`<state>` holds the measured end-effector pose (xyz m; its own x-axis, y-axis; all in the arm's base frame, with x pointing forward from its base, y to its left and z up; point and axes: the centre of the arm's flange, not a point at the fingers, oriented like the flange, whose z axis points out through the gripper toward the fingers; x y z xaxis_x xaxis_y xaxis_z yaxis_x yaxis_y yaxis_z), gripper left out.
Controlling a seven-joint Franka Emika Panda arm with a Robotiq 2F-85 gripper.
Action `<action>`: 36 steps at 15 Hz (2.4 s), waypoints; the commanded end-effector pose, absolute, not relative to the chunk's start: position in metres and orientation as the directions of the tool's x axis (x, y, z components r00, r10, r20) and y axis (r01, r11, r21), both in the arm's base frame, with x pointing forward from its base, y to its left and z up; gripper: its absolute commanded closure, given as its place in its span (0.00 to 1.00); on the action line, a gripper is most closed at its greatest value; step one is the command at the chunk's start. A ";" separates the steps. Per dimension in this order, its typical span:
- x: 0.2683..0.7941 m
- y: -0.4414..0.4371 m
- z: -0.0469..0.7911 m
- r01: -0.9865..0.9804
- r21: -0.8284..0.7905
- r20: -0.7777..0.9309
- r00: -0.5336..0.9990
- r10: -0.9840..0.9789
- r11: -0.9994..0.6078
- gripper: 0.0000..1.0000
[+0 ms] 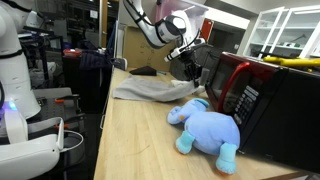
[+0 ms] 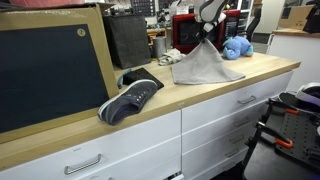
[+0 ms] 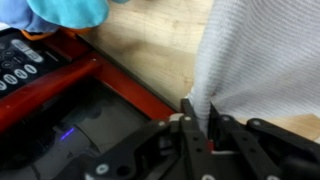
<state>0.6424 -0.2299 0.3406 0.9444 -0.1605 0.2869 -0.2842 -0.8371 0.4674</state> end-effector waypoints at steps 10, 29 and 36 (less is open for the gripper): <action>0.599 -0.160 0.406 -0.289 0.196 0.171 0.951 -0.258 -0.937 0.00; 0.416 -0.107 0.298 -0.113 0.050 -0.314 0.941 -0.123 -0.992 0.86; 0.424 -0.075 0.268 -0.049 0.056 -0.191 0.980 -0.058 -0.997 1.00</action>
